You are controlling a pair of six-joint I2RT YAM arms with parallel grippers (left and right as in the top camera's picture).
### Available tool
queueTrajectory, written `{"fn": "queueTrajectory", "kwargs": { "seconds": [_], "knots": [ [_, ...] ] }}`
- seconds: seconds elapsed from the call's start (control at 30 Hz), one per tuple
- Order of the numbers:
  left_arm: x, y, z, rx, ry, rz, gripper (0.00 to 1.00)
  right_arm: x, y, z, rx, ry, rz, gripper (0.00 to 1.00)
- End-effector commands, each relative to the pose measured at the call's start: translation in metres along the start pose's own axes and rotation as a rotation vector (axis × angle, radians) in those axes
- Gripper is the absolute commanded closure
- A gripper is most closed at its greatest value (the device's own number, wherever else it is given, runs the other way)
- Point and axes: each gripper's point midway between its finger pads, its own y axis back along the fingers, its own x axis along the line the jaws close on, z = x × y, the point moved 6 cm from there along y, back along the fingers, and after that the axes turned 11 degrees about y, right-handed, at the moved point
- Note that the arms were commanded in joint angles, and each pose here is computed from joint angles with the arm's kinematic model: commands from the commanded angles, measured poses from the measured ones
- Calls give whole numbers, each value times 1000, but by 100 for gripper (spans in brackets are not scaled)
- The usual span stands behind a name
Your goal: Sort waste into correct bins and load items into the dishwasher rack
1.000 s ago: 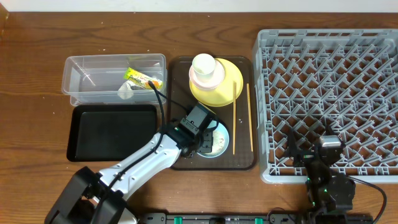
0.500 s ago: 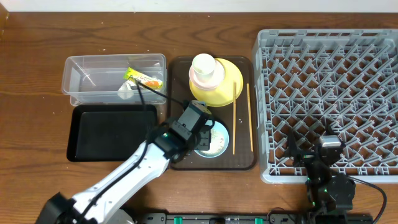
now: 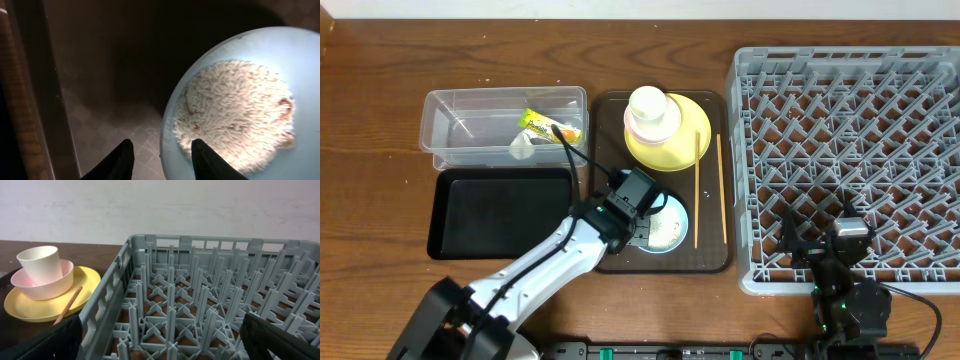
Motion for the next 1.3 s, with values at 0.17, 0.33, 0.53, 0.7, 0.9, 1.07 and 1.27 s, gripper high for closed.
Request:
{"fn": "queueTrajectory", "kwargs": {
  "seconds": [0.17, 0.33, 0.53, 0.7, 0.9, 1.07, 1.27],
  "knots": [
    [3, -2, 3, -26, -13, 32, 69, -1, 0, 0, 1, -14, -6, 1],
    [4, -2, 3, -29, -13, 36, 74, -1, 0, 0, 1, -14, -6, 1],
    [4, -2, 3, -29, -13, 37, 80, -1, 0, 0, 1, -13, -6, 1],
    [4, -3, 2, -21, -9, 32, 81, -1, 0, 0, 1, -13, -6, 1],
    [4, -3, 2, -21, -6, 33, 89, -1, 0, 0, 1, -14, -6, 1],
    [4, -3, 2, -26, -5, 30, 94, -1, 0, 0, 1, -13, -6, 1],
    [10, -2, 10, -90, -4, 91, 94, -1, 0, 0, 1, -14, -6, 1]
  ]
}}
